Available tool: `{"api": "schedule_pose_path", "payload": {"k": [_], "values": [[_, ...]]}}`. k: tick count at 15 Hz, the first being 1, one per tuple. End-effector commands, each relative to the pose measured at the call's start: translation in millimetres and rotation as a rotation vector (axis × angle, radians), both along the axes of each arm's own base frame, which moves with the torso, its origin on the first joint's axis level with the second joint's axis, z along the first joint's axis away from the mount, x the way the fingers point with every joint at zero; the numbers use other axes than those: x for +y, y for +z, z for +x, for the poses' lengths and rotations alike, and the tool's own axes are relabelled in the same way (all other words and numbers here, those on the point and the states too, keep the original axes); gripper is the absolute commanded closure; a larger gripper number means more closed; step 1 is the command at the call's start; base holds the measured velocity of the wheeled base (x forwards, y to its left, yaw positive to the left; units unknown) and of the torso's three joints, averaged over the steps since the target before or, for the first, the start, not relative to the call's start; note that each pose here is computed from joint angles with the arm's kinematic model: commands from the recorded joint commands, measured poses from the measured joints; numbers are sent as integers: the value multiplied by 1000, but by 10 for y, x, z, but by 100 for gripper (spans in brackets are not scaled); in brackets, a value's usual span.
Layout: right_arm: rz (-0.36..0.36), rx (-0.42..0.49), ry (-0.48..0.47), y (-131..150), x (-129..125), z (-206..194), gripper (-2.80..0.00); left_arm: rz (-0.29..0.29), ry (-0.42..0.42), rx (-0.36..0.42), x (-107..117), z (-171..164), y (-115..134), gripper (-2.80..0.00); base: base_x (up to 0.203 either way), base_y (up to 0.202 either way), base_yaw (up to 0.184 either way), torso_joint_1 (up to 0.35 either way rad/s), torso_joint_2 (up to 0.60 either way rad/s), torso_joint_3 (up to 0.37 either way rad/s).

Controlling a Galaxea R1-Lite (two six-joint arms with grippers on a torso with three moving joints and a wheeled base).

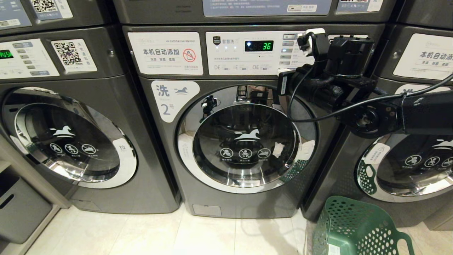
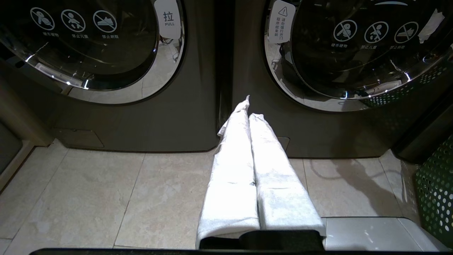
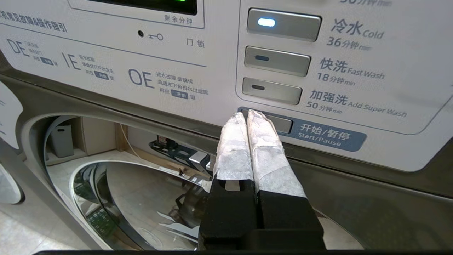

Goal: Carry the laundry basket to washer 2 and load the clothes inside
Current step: Press the washing machine switch

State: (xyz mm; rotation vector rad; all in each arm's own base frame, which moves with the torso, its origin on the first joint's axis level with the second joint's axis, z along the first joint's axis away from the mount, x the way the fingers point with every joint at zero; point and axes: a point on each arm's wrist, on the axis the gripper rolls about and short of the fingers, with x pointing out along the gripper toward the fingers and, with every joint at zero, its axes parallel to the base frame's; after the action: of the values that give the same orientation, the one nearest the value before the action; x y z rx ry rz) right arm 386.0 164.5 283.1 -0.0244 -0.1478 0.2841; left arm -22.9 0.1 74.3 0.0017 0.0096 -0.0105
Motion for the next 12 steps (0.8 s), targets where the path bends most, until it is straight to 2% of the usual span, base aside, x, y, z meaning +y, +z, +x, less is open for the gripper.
{"api": "schedule_pose_path", "payload": {"k": [1,8,12], "values": [[-3,14,-11,-59,7,36,0,0,0,0,0,0,-5,0,0,0,0,0,0,0],[7,11,-39,-2,-32,-39,0,0,0,0,0,0,-5,0,0,0,0,0,0,0],[18,-8,-39,122,-92,-172,0,0,0,0,0,0,-5,0,0,0,0,0,0,0]]}}
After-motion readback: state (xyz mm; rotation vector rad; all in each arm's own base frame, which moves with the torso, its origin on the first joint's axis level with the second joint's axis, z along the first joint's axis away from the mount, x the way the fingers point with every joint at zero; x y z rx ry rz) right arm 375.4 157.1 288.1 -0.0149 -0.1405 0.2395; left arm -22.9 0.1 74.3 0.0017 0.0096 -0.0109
